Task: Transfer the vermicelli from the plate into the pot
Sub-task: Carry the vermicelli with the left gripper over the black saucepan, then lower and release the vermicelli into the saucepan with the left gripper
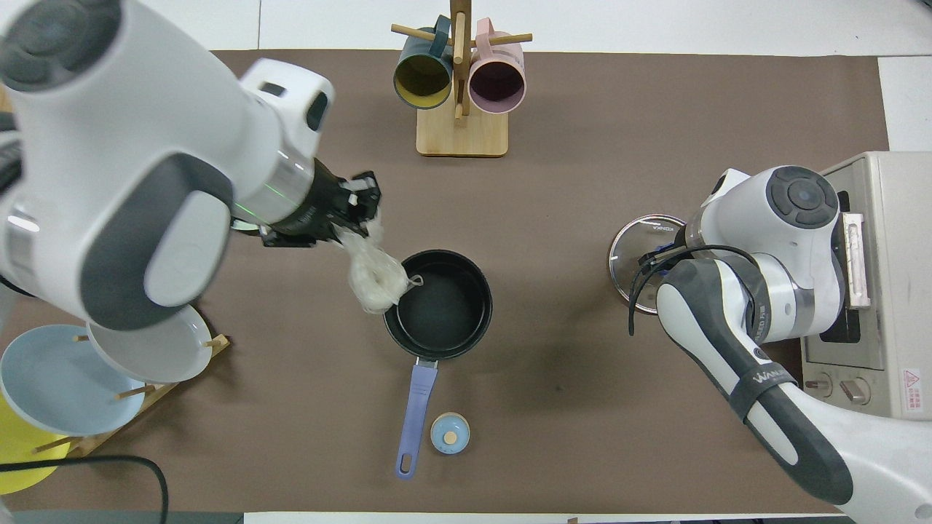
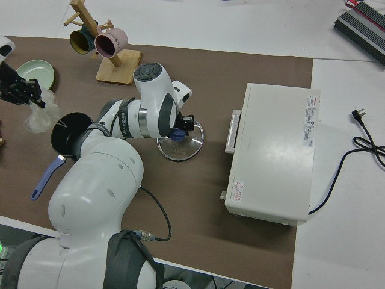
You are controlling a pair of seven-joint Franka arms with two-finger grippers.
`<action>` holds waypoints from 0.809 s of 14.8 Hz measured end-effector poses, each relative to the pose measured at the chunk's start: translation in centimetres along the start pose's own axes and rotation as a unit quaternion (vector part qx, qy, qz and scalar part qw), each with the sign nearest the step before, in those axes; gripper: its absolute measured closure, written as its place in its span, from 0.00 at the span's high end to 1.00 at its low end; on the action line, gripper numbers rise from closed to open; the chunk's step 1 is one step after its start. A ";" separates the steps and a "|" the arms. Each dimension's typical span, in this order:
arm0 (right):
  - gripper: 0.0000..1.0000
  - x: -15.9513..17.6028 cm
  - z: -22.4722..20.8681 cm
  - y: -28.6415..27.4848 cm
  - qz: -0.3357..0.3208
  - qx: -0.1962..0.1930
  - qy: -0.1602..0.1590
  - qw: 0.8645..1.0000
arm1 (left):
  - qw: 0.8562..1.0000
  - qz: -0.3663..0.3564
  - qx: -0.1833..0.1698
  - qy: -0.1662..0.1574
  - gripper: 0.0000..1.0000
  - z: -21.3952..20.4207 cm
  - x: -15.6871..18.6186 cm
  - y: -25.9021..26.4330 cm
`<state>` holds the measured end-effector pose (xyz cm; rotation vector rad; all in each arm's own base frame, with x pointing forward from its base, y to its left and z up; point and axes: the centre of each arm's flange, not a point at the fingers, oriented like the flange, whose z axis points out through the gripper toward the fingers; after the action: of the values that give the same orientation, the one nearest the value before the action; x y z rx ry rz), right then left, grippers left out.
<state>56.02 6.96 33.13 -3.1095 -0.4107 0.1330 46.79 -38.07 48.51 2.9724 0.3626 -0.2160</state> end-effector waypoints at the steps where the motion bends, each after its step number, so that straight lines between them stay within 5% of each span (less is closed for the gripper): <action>1: 0.66 0.4 -0.9 0.0 -0.001 0.000 -0.002 1.000 | 1.000 -0.001 0.002 0.000 0.21 2.5 -0.5 0.1; 12: 0.66 2.4 -14.6 -1.9 -0.018 0.005 -0.036 0.999 | 1.000 -0.006 -0.007 0.017 0.21 12.4 2.6 -2.3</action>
<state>59.04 9.57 47.54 -3.0937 -0.4655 0.2477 47.15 -37.18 35.68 2.9650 0.3846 -0.1634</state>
